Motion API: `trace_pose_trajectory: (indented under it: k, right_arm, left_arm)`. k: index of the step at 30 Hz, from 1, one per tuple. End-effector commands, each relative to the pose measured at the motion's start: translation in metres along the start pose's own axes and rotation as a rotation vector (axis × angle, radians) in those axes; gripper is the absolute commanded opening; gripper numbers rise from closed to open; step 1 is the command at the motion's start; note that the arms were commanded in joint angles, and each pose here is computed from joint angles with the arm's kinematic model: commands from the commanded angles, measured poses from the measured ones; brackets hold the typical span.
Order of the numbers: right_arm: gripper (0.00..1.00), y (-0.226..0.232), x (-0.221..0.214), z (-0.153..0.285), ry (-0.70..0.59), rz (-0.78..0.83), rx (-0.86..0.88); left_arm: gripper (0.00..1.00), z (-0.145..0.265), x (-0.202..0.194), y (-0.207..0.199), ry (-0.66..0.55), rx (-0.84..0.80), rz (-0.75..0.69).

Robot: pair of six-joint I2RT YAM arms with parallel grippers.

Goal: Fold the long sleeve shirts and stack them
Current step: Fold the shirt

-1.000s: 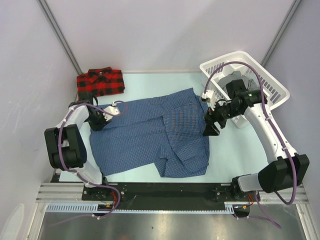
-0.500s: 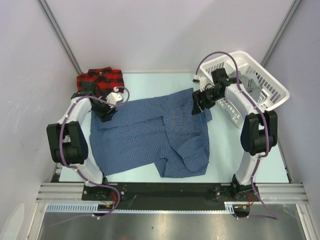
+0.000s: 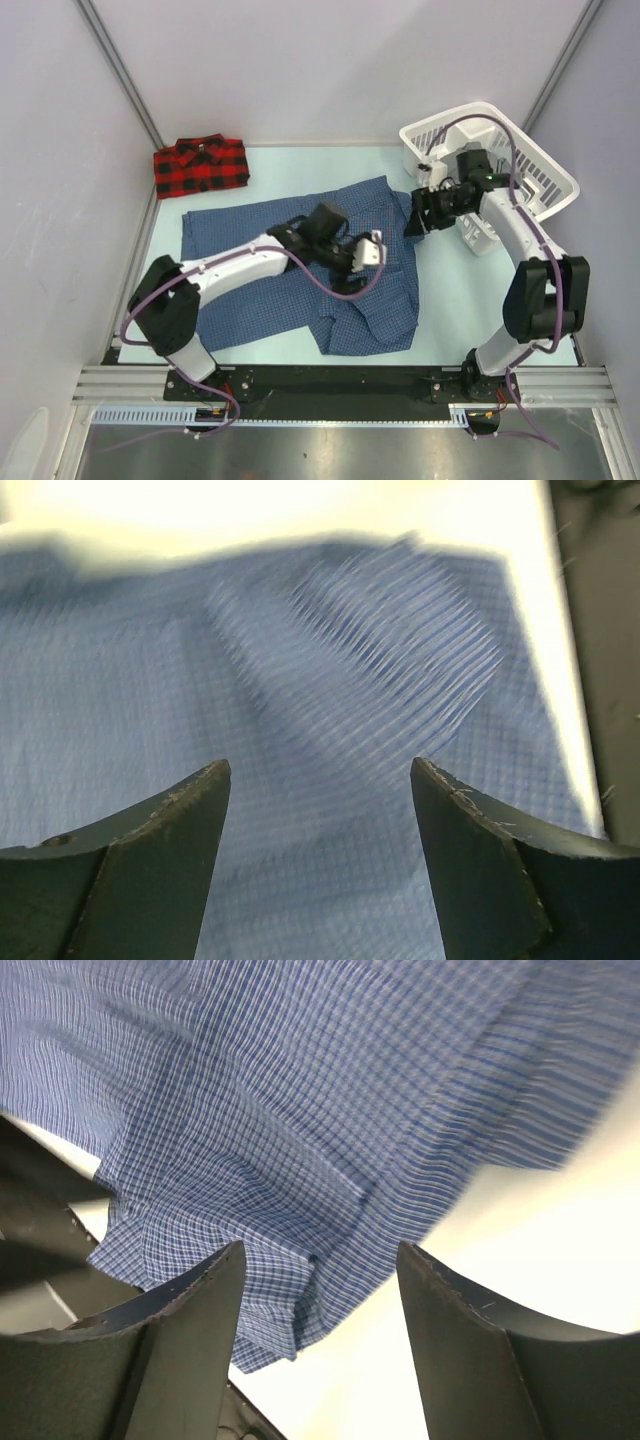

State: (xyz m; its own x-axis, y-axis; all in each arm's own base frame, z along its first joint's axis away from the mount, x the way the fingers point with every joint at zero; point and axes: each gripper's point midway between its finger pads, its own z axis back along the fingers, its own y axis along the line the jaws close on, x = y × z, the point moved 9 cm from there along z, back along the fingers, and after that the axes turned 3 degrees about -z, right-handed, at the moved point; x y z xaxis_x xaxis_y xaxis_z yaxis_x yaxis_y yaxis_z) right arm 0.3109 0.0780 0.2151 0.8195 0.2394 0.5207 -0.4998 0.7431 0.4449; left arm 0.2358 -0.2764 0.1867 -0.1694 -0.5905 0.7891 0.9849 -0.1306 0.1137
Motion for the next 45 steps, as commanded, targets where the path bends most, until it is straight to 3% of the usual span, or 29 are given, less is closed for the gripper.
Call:
trace_pose_trajectory:
  k: [1,8,11,13,14,16,17,20,29,38,45]
  right_arm:
    - [0.66,0.006,0.002,0.023,-0.082,0.034,0.0]
    - [0.66,0.015,-0.004,0.039,-0.154,0.027,-0.011]
    - [0.66,0.015,-0.012,0.04,-0.158,0.015,-0.012]
    - [0.66,0.016,-0.016,0.04,-0.159,0.004,-0.007]
    - [0.66,0.016,-0.017,0.039,-0.162,0.004,-0.004]
    - [0.66,0.016,-0.019,0.039,-0.166,0.003,-0.009]
    - [0.66,0.016,-0.019,0.038,-0.167,0.004,-0.011]
    - [0.65,0.015,-0.021,0.04,-0.17,0.013,-0.012]
    - [0.63,0.013,-0.015,0.038,-0.202,0.034,-0.006]
    - [0.65,0.006,0.008,0.036,-0.249,0.065,-0.01]
    - [0.65,0.005,0.023,0.035,-0.294,0.075,0.001]
  left_arm:
    - [0.79,-0.039,0.029,-0.008,-0.043,-0.01,-0.019]
    - [0.86,-0.088,0.031,-0.036,0.03,-0.114,0.033]
    - [0.81,-0.106,0.025,-0.049,0.078,-0.137,0.055]
    - [0.7,-0.112,0.019,-0.05,0.116,-0.119,0.067]
    - [0.54,-0.113,0.015,-0.051,0.137,-0.116,0.074]
    - [0.37,-0.111,0.012,-0.053,0.14,-0.136,0.043]
    - [0.22,-0.108,0.007,-0.058,0.148,-0.163,0.038]
    - [0.0,-0.091,0.017,-0.069,0.077,-0.233,-0.023]
    - [0.0,-0.055,0.031,-0.098,-0.07,-0.402,-0.105]
    - [0.0,-0.039,0.036,-0.107,-0.04,-0.548,-0.175]
    - [0.01,-0.046,0.029,-0.109,-0.017,-0.566,-0.085]
